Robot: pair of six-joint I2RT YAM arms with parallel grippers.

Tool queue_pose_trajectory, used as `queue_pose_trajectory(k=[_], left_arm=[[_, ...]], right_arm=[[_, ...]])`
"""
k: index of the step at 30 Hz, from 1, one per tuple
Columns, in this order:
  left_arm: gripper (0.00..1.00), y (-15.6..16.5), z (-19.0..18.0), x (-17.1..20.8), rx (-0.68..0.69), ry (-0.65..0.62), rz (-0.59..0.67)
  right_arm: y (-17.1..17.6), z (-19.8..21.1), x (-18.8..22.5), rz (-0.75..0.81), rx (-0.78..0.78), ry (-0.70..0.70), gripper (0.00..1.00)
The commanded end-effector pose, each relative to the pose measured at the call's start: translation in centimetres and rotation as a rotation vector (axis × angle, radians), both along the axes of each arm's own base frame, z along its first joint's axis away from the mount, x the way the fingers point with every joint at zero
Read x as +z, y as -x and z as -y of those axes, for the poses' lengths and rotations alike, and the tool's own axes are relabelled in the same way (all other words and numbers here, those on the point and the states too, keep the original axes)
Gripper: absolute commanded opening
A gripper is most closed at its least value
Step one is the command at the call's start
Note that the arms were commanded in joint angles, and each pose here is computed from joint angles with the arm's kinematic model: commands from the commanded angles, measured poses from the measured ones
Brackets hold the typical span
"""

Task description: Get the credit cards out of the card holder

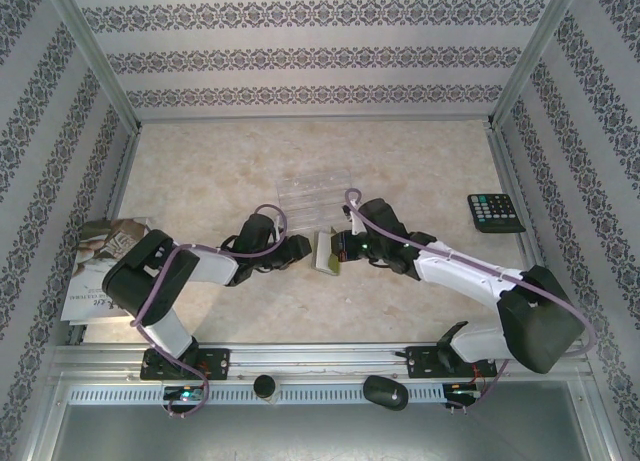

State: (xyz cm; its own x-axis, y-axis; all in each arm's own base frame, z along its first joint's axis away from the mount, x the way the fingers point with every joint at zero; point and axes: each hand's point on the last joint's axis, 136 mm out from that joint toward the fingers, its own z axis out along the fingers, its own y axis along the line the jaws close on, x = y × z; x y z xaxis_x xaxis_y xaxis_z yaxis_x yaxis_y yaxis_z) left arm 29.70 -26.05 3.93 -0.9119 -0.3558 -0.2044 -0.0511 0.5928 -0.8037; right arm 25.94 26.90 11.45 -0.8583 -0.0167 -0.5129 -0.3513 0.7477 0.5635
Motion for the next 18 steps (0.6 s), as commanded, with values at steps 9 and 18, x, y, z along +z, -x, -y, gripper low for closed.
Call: queue_pose_trajectory(k=[9,18], left_arm=[[0.51,1.3,-1.3,-1.6,0.017,-0.088,-0.060],[0.57,0.9,-2.9,1.1,0.007,-0.235,0.055]], right_arm=[[-1.0,-1.7,1.7,0.052,0.041,0.023,0.00],[-1.8,5.2,-3.8,-0.016,-0.160,0.288,0.00]])
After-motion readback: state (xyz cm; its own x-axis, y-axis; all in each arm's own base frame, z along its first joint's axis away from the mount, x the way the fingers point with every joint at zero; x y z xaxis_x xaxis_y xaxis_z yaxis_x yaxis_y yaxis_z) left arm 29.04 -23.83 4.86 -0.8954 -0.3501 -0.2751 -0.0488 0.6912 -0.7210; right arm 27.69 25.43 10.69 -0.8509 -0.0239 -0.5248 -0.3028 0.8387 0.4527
